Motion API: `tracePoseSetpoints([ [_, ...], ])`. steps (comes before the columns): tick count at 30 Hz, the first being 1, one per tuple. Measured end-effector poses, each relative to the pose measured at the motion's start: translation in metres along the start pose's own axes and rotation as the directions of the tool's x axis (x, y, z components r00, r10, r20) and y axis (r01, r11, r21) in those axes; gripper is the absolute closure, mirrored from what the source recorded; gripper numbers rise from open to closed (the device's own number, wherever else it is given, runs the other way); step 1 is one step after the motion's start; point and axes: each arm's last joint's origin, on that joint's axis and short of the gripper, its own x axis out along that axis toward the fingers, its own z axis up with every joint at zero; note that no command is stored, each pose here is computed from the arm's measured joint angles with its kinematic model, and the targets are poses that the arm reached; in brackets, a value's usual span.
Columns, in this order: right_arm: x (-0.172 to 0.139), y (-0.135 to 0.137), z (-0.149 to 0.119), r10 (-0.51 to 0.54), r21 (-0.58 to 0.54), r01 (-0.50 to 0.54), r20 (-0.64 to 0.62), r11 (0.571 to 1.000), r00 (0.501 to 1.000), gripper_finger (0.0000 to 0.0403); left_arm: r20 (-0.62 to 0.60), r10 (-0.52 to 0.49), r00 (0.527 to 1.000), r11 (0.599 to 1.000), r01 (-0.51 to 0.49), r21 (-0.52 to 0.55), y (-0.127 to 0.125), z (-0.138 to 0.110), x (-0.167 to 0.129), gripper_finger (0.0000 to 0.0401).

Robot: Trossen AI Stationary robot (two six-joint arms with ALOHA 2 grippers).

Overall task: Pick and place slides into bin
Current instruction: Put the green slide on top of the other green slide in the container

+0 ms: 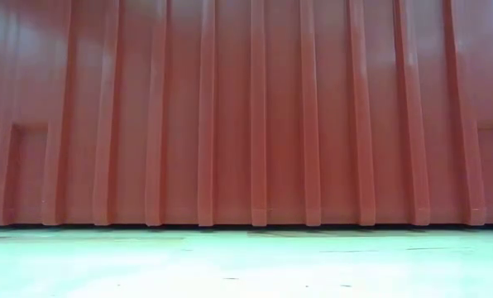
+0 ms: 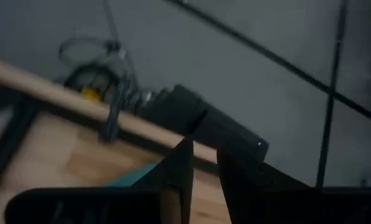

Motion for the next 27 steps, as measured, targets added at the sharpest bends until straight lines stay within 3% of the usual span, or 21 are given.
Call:
tracePoseSetpoints([
  [3, 0.004, -0.007, 0.004, -0.007, 0.112, 0.006, 0.01, 0.994, 1.0, 0.0121, -0.099, 0.075, 0.992, 0.997, -0.075, -0.003, -0.002, -0.009, 0.025, 0.0331],
  [6, 0.006, -0.009, 0.005, 0.021, 0.182, -0.021, 0.004, 0.983, 1.0, 0.0121, -0.173, 0.248, 0.953, 0.969, -0.239, 0.068, 0.0, -0.018, 0.049, 0.0338],
  [9, 0.008, -0.009, 0.005, 0.023, 0.179, -0.023, 0.0, 0.984, 1.0, 0.0121, -0.211, 0.404, 0.89, 0.914, -0.386, 0.122, 0.001, -0.023, 0.068, 0.0342],
  [14, 0.012, -0.015, 0.007, 0.021, 0.147, -0.022, 0.003, 0.989, 1.0, 0.0119, -0.234, 0.587, 0.775, 0.808, -0.576, 0.121, 0.007, -0.033, 0.075, 0.0344],
  [20, 0.014, -0.02, 0.008, 0.007, 0.165, -0.007, -0.004, 0.986, 1.0, 0.0118, -0.312, 0.642, 0.701, 0.753, -0.653, 0.083, 0.022, -0.051, 0.106, 0.0343],
  [24, 0.014, -0.02, 0.008, 0.01, 0.161, -0.009, -0.005, 0.987, 1.0, 0.0117, -0.32, 0.708, 0.629, 0.679, -0.732, 0.063, 0.03, -0.067, 0.111, 0.035],
  [27, 0.014, -0.019, 0.007, 0.032, 0.176, -0.03, -0.009, 0.984, 0.999, 0.0117, -0.306, 0.731, 0.61, 0.649, -0.76, 0.035, 0.035, -0.075, 0.115, 0.0354],
])
